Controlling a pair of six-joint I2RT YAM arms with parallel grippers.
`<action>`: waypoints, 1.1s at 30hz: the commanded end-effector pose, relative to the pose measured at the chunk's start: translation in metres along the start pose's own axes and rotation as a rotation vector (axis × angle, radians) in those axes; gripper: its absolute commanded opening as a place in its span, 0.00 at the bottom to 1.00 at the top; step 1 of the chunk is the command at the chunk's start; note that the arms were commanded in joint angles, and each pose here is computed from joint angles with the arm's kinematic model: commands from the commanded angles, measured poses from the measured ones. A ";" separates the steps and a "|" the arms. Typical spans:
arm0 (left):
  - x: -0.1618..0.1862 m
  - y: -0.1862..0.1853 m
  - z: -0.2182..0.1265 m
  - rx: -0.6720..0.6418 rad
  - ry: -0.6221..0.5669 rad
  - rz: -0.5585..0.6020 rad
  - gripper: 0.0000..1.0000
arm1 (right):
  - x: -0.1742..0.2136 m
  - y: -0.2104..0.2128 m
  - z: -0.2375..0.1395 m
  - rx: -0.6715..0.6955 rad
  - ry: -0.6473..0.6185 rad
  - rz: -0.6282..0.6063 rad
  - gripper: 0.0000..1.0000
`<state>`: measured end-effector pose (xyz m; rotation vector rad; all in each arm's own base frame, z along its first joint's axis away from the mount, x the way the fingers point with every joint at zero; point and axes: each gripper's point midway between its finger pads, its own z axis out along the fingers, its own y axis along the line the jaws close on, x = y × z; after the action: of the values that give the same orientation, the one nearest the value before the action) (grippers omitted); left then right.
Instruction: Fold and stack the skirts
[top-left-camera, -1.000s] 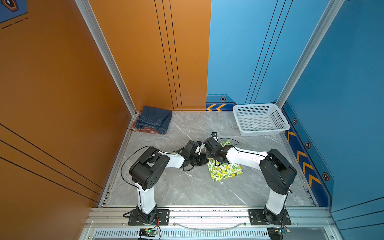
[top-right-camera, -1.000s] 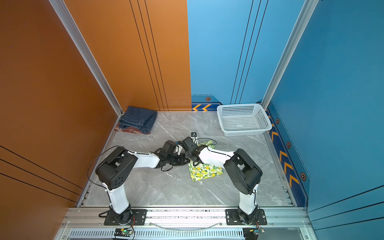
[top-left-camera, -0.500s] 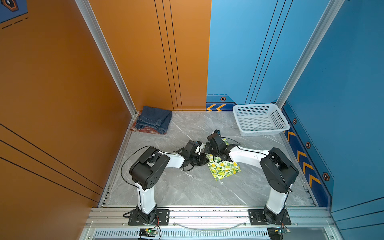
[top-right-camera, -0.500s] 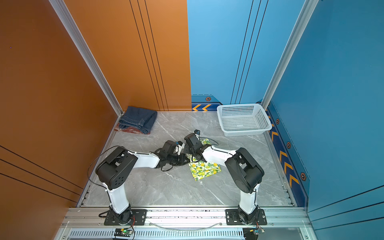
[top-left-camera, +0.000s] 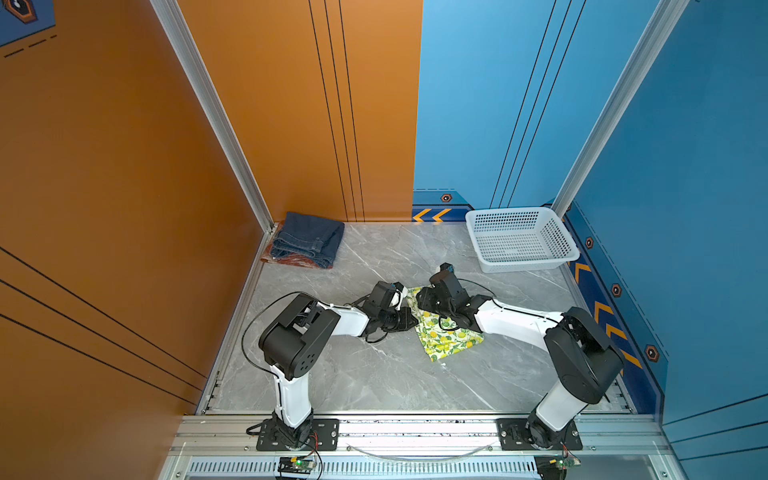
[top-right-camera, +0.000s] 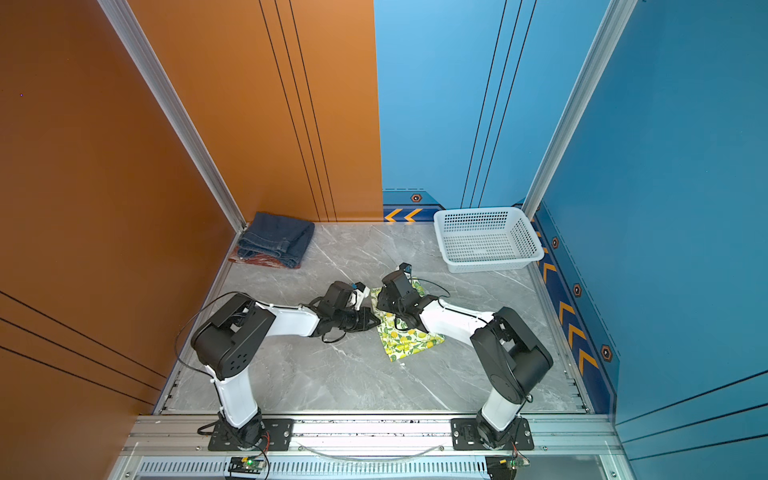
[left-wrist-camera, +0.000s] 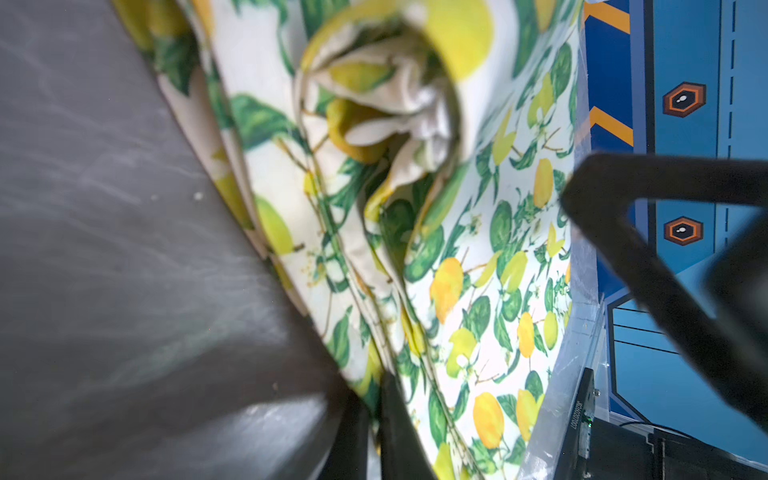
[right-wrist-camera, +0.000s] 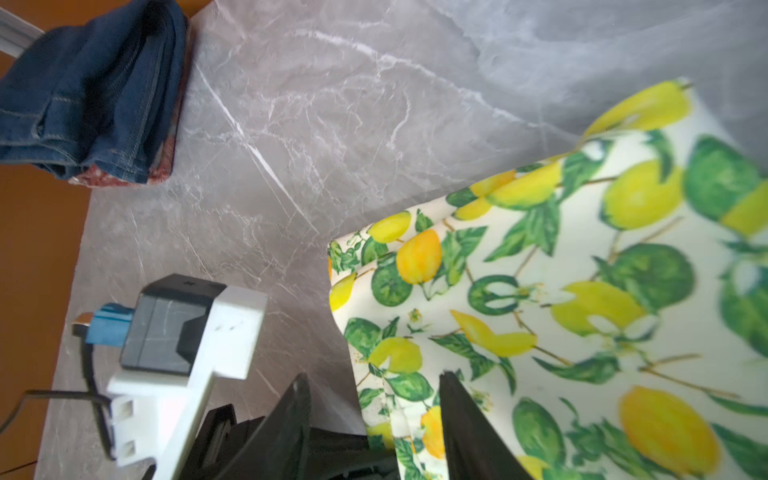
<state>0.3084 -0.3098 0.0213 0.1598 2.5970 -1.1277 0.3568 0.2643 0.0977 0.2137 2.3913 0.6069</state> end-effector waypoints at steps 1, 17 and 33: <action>0.078 0.073 -0.001 -0.241 0.222 -0.165 0.10 | 0.005 -0.018 -0.014 0.075 -0.001 -0.069 0.53; 0.078 0.073 0.000 -0.237 0.218 -0.174 0.09 | 0.072 -0.023 -0.017 0.233 0.104 -0.335 0.48; 0.078 0.074 0.001 -0.230 0.218 -0.181 0.09 | 0.107 -0.039 -0.007 0.343 0.152 -0.433 0.39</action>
<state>0.3086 -0.3096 0.0215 0.1475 2.5920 -1.1391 0.2726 0.2714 0.0345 -0.2064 2.5417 0.1156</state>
